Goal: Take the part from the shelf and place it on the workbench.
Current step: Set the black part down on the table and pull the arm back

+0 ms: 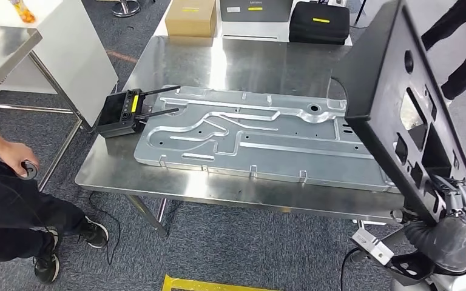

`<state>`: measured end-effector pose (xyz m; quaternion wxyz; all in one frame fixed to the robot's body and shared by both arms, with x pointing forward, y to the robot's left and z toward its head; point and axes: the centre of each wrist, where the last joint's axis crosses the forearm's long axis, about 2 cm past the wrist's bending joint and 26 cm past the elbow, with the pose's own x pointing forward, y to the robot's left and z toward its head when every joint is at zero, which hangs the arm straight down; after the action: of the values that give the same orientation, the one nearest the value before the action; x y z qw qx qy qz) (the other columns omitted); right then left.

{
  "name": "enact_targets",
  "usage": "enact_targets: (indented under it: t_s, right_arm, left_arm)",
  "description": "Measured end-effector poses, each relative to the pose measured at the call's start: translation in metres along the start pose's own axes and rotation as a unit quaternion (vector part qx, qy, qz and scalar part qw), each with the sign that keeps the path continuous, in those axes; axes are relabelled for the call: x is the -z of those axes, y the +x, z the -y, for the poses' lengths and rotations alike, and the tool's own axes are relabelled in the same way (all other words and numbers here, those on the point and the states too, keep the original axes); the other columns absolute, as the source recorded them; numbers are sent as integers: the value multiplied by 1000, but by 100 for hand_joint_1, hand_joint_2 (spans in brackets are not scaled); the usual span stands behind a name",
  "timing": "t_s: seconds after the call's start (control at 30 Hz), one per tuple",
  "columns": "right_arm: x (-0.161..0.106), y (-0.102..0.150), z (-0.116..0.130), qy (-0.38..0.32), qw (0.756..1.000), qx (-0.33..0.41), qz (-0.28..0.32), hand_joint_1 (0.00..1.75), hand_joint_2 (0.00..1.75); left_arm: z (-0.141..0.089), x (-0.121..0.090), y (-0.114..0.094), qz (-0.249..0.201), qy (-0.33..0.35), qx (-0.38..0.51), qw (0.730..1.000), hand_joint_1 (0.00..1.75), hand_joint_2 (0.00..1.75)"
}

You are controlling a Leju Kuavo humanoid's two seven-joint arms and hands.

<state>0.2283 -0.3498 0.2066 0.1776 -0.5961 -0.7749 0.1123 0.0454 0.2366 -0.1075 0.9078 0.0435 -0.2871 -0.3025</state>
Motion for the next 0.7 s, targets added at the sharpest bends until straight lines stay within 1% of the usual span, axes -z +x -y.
enact_targets:
  t_s: [0.37, 0.5, 0.7]
  right_arm:
    - [-3, 1, 1, 6, 1000, -4, 4, 173, 175]
    - [-4, 1, 2, 10, 1000, -6, 6, 174, 175]
    - [2, 10, -4, 20, 999, -21, 35, 173, 175]
  left_arm:
    - [3, 0, 2, 16, -10, 20, 1000, 0, 175]
    - [4, 0, 2, 16, -12, 20, 1000, 0, 0]
    - [4, -1, 0, 6, -7, 22, 1000, 0, 0]
